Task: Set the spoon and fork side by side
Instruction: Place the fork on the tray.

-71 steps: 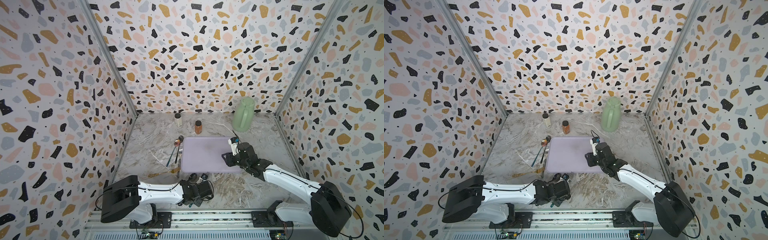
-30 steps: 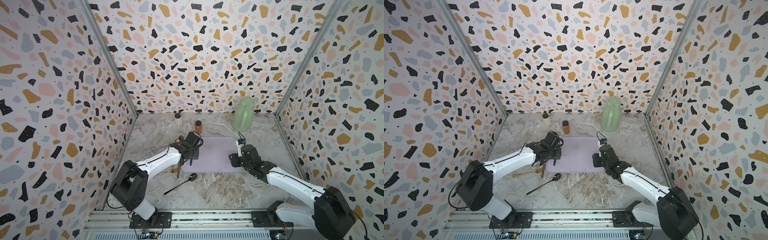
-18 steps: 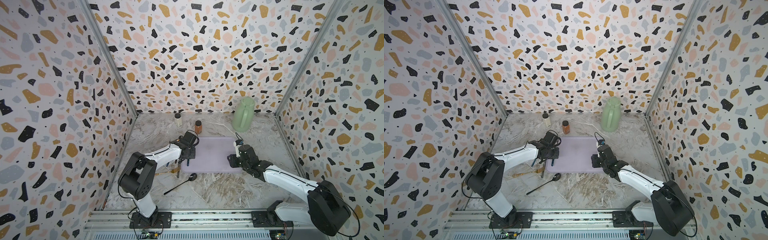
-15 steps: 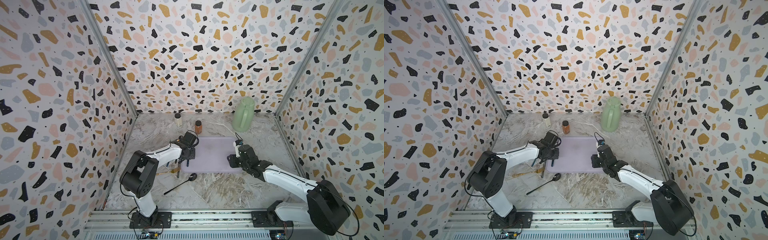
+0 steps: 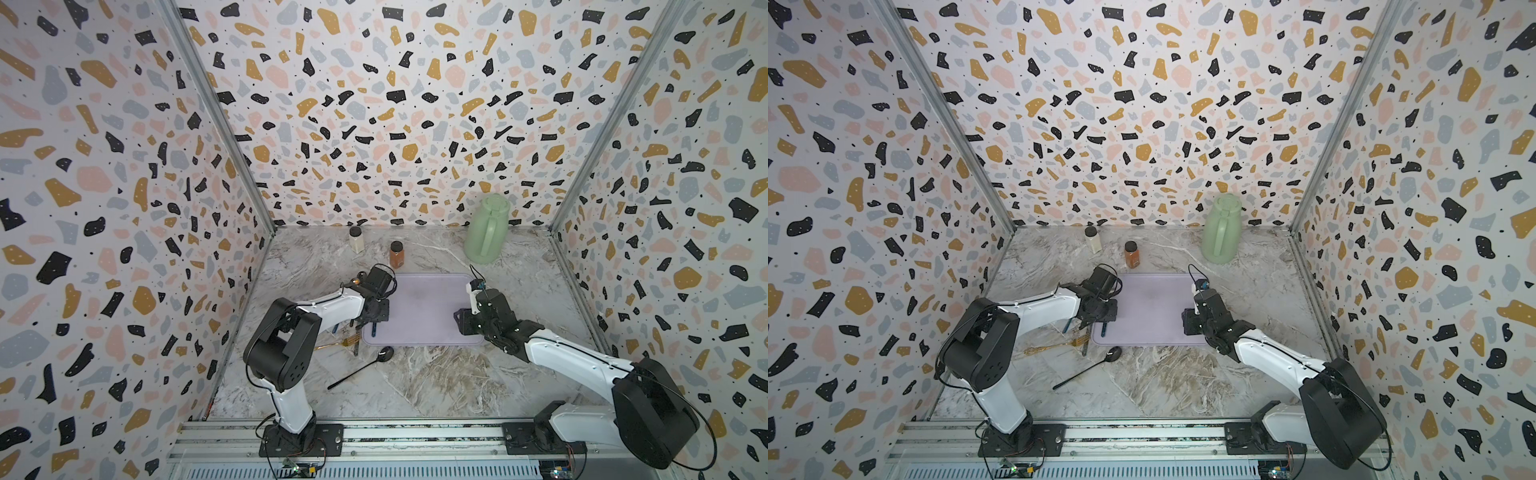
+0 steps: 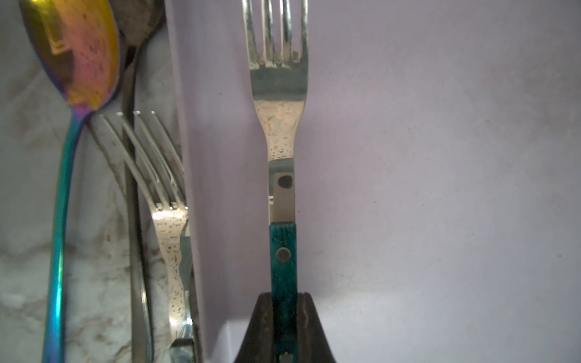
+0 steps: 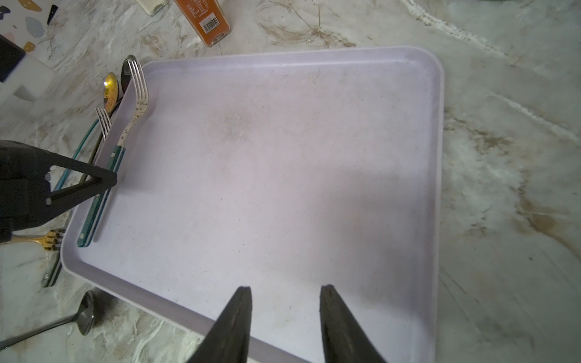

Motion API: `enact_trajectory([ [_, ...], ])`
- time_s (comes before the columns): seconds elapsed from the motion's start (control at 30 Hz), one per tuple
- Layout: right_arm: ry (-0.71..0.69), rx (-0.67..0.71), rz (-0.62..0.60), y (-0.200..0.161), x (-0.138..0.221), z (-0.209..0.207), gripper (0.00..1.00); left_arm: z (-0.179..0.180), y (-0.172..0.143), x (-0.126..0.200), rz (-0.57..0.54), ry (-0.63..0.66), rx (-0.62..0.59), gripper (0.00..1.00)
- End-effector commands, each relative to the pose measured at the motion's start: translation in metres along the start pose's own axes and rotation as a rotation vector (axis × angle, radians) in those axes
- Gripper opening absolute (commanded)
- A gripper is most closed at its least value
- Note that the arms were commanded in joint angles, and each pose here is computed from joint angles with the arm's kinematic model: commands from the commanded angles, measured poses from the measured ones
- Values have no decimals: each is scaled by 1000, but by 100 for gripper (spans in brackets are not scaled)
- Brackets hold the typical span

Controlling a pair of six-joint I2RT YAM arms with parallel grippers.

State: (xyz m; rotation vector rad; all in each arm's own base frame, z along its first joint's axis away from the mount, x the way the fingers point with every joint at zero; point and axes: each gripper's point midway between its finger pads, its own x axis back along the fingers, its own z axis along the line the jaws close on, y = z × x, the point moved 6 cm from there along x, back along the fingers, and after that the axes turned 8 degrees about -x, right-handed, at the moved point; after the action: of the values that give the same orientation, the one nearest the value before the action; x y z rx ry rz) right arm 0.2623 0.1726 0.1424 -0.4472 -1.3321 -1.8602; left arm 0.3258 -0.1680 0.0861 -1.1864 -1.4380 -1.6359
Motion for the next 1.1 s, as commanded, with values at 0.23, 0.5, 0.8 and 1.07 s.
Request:
enact_trajectory([
  [0.23,15,-8,-37,14,3,7,41,3,1,-2,4,10,-11,24],
  [0.5,14,-10,-34,14,3,7,42,-1,3,33,-24,-37,-21,33],
  [0.8,19,-19,-51,14,10,6,44,3,-34,82,-23,-61,-56,45],
  [1.07,10,-60,-37,9,11,3,48,4,-107,85,79,-82,-13,46],
])
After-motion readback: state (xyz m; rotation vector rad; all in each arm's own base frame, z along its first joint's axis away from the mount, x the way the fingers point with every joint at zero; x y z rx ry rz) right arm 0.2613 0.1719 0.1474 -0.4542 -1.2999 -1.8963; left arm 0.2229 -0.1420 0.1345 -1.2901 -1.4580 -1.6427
